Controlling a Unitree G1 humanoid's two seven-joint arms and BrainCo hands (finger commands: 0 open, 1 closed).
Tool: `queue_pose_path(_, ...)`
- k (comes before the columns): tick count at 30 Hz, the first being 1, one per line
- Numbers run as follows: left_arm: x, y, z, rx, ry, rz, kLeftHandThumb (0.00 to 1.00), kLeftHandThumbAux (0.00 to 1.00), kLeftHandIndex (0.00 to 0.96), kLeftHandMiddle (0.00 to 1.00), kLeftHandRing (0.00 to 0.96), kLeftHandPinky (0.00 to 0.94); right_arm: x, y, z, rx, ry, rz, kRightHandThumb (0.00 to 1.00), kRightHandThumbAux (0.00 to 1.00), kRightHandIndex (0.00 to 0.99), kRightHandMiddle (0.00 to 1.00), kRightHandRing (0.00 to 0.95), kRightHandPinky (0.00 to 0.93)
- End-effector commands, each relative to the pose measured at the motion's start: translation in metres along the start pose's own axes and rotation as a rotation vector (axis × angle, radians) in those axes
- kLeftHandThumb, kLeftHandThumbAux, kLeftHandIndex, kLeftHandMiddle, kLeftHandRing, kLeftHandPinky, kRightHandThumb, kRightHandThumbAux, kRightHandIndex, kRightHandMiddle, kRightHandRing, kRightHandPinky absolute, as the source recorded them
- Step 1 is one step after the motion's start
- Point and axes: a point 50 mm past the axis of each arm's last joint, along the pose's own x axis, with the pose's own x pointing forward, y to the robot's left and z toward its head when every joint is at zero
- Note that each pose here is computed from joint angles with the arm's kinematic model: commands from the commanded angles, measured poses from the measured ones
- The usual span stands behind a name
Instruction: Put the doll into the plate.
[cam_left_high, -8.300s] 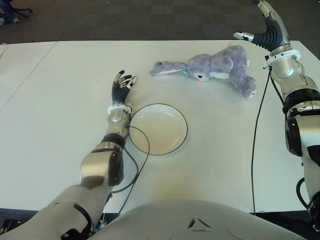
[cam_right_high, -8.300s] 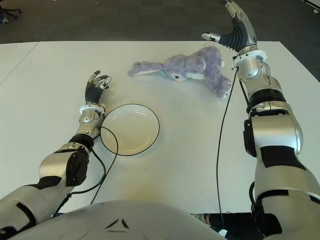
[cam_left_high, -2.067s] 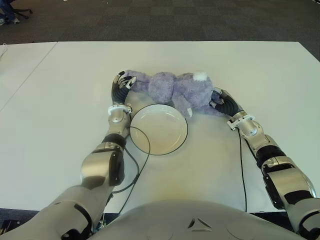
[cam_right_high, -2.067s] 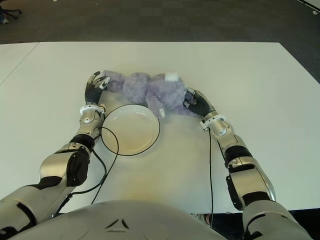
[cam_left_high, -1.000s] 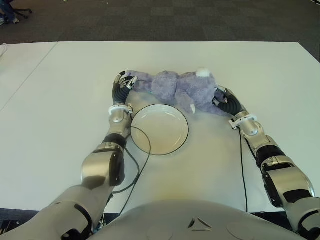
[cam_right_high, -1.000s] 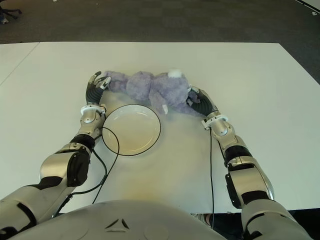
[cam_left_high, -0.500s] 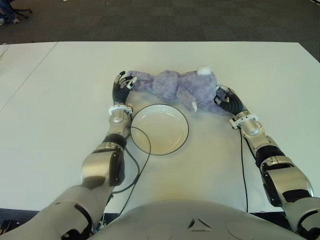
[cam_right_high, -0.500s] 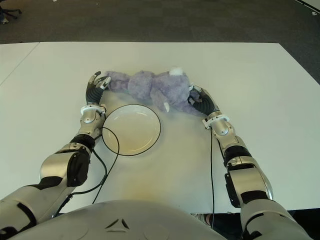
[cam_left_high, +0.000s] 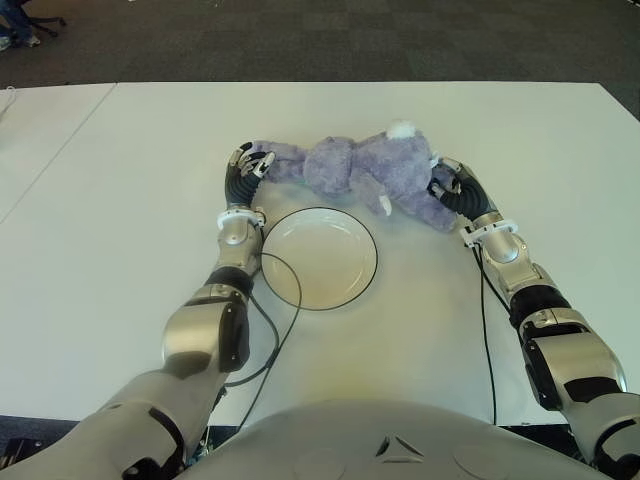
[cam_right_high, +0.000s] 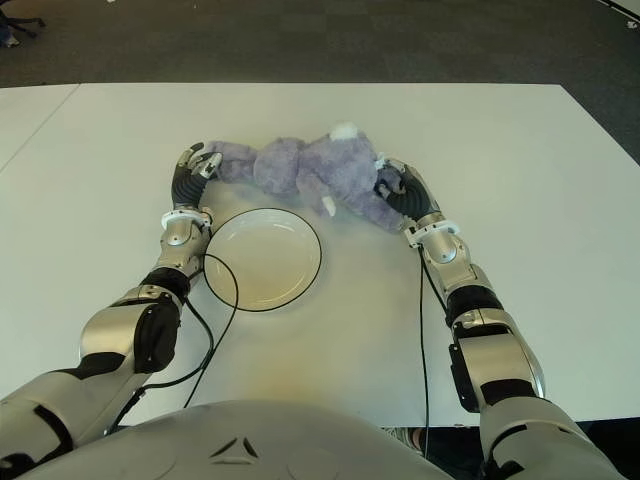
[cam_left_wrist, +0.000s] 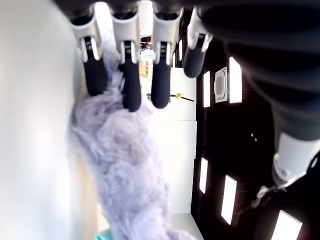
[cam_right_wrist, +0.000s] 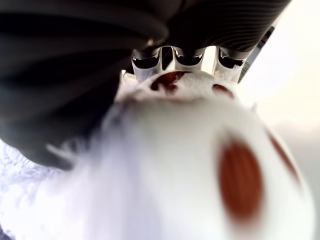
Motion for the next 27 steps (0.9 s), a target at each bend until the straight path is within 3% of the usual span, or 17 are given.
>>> queue_pose_path(1,-0.072,0.009,-0.099,0.009,0.454,0.023,0.0,0.587,0.169,0.296,0.312,0.292,0.006,-0.002,0.018,-0.014,-0.112,-0.067,0.703,0.718,0.439,0.876,0.879,0.879)
queue_pose_path(7,-0.066,0.005,-0.095,0.069,0.452,0.02,0.0,0.628,0.155,0.277,0.294,0.267,0.008,-0.001,0.026,-0.032,-0.154,-0.096,0.703,0.718,0.439,0.88,0.886,0.888)
queue_pose_path(15,-0.045,-0.012,-0.072,0.261,0.342,-0.059,0.0,0.697,0.107,0.213,0.252,0.267,0.003,0.006,0.02,-0.047,-0.139,-0.072,0.703,0.717,0.439,0.878,0.887,0.887)
queue_pose_path(18,-0.026,-0.031,-0.045,0.446,0.173,-0.165,0.011,0.715,0.091,0.181,0.224,0.239,0.002,0.01,0.019,-0.049,-0.132,-0.043,0.703,0.717,0.439,0.875,0.883,0.883)
queue_pose_path(20,-0.018,-0.042,-0.028,0.535,0.051,-0.213,0.044,0.713,0.067,0.141,0.174,0.165,0.002,0.012,0.019,-0.05,-0.13,-0.033,0.703,0.717,0.439,0.873,0.88,0.882)
queue_pose_path(27,-0.009,-0.058,0.0,0.808,-0.232,-0.312,0.108,0.702,0.043,0.076,0.093,0.091,0.003,0.021,0.019,-0.046,-0.127,-0.02,0.703,0.717,0.44,0.872,0.879,0.881)
